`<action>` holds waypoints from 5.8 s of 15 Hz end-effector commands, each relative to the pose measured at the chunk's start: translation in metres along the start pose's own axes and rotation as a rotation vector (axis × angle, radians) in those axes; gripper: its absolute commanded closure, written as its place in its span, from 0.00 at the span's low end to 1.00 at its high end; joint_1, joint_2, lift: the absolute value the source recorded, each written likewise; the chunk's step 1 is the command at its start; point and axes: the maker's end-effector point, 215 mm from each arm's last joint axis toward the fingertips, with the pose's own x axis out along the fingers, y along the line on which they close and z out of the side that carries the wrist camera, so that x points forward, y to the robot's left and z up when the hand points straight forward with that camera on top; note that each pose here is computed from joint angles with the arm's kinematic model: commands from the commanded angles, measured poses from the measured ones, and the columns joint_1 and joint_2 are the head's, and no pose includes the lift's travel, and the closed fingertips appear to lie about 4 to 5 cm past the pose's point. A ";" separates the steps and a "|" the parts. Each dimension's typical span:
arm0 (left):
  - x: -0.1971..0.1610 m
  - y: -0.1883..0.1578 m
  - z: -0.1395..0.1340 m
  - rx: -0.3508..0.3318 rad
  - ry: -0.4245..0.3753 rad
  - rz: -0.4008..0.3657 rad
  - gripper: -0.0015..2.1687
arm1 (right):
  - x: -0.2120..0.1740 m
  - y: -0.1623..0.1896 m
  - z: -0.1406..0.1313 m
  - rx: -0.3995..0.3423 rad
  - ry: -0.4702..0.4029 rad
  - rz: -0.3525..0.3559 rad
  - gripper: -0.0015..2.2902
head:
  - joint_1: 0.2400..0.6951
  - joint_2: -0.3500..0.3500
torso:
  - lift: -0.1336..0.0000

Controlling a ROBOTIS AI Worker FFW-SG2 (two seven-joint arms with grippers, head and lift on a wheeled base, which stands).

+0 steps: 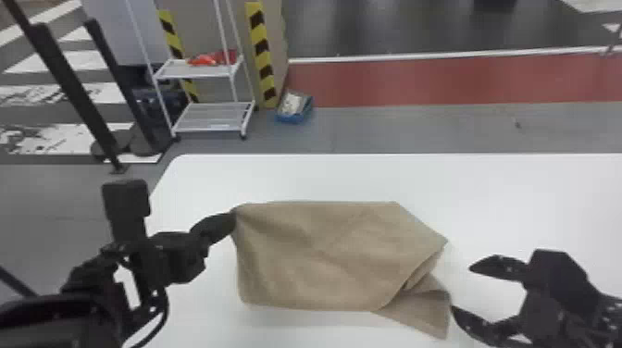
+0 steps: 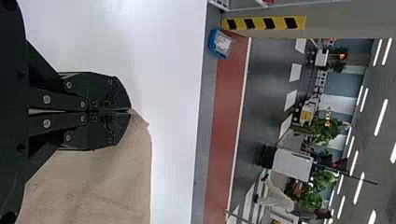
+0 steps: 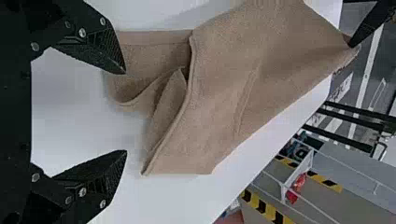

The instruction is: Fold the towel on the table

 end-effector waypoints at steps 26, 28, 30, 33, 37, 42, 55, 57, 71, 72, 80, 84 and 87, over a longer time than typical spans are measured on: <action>-0.033 0.070 0.025 -0.054 -0.071 0.096 0.99 | -0.099 -0.146 -0.057 -0.543 0.278 -0.269 0.72 | 1.00 0.59 | 0.07; -0.032 0.075 0.031 -0.052 -0.081 0.105 0.99 | -0.108 -0.166 -0.089 -0.589 0.388 -0.308 0.72 | 1.00 0.56 | 0.07; -0.032 0.080 0.029 -0.056 -0.076 0.115 0.99 | -0.121 -0.186 -0.100 -0.617 0.436 -0.378 0.72 | 1.00 0.50 | 0.07; -0.027 0.083 0.019 -0.071 -0.056 0.112 0.99 | -0.134 -0.210 -0.081 -0.693 0.429 -0.541 0.72 | 1.00 0.45 | 0.07; -0.027 0.083 0.016 -0.073 -0.052 0.112 0.99 | -0.148 -0.223 -0.026 -0.850 0.344 -0.787 0.72 | 1.00 0.45 | 0.07; -0.025 0.081 0.015 -0.075 -0.048 0.099 0.99 | -0.164 -0.218 -0.021 -1.071 0.376 -0.981 0.72 | 1.00 0.50 | 0.07; 0.027 0.085 0.004 -0.062 0.049 0.149 0.00 | -0.099 -0.150 -0.096 -0.963 0.414 -0.585 0.72 | 1.00 0.49 | 0.07; 0.018 0.084 -0.009 -0.077 0.066 0.144 0.00 | -0.097 -0.146 -0.101 -0.941 0.415 -0.563 0.72 | 1.00 0.49 | 0.07; -0.013 -0.095 -0.097 0.080 0.166 -0.207 0.10 | -0.094 -0.143 -0.084 -0.866 0.429 -0.613 0.72 | 1.00 0.26 | 0.07; -0.009 -0.099 -0.099 0.109 0.171 -0.202 0.10 | -0.094 -0.142 -0.086 -0.861 0.432 -0.611 0.72 | 1.00 0.22 | 0.07; 0.018 -0.089 -0.106 0.233 0.161 -0.168 0.10 | -0.093 -0.138 -0.088 -0.850 0.426 -0.605 0.72 | 1.00 0.18 | 0.07; 0.021 -0.085 -0.113 0.258 0.196 -0.189 0.10 | -0.093 -0.139 -0.087 -0.849 0.424 -0.607 0.72 | 1.00 0.19 | 0.07; 0.025 -0.082 -0.121 0.259 0.227 -0.194 0.15 | -0.094 -0.140 -0.087 -0.850 0.425 -0.609 0.72 | 1.00 0.19 | 0.07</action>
